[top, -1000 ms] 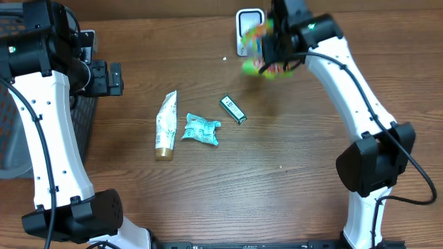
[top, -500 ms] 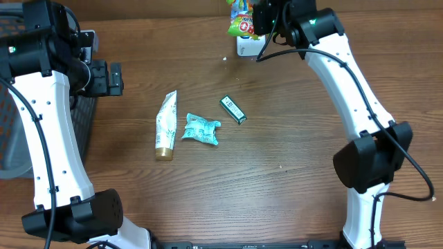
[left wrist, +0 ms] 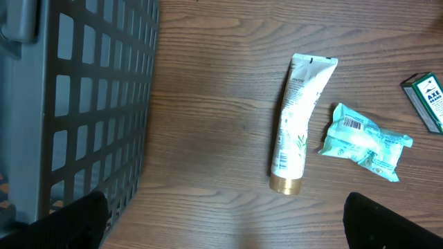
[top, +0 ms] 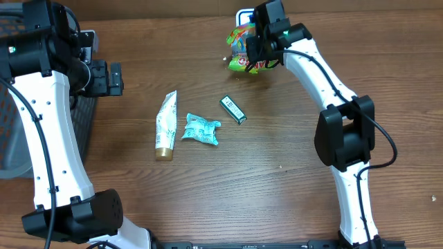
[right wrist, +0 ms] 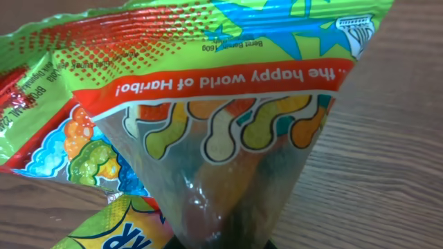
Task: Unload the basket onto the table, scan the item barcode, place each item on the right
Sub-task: 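Lift the Haribo bag and hold it in front of the scanner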
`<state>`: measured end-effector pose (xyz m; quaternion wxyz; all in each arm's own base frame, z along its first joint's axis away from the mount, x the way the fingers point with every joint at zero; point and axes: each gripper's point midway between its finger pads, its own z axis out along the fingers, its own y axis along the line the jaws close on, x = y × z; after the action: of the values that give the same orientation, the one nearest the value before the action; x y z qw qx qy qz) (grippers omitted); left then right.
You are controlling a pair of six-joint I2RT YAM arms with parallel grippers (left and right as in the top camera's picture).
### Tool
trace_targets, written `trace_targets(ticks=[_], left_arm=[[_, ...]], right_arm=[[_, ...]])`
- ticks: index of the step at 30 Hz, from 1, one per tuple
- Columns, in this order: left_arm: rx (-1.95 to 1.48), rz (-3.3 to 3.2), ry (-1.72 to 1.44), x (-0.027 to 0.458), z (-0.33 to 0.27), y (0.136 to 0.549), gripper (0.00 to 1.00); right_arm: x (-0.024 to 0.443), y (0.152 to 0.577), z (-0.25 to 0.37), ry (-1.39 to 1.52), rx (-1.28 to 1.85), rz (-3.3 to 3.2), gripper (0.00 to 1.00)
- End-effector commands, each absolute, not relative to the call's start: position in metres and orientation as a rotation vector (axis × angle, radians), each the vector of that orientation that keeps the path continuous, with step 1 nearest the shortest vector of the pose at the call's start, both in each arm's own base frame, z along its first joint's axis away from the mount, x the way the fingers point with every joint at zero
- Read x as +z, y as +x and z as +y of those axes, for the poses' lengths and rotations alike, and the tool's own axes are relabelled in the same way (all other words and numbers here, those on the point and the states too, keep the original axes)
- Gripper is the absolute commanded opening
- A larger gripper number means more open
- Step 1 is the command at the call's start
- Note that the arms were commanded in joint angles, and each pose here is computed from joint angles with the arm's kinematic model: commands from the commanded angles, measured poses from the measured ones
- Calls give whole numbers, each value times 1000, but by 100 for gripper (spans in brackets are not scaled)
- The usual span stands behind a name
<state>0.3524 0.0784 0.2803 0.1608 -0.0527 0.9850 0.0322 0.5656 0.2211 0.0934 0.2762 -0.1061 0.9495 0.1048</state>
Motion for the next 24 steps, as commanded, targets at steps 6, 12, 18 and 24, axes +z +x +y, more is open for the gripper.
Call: trace_targets(ticks=[6, 12, 18, 24], left_arm=[[103, 2792, -136, 287, 79, 350, 100], [103, 2792, -136, 287, 79, 350, 100], [103, 2792, -136, 287, 79, 350, 100], [103, 2792, -136, 287, 79, 350, 100]], right_arm=[[130, 579, 228, -287, 314, 2440, 4], [131, 580, 228, -285, 316, 2436, 4], [131, 579, 229, -286, 324, 2436, 4], [143, 576, 234, -300, 363, 2438, 4]])
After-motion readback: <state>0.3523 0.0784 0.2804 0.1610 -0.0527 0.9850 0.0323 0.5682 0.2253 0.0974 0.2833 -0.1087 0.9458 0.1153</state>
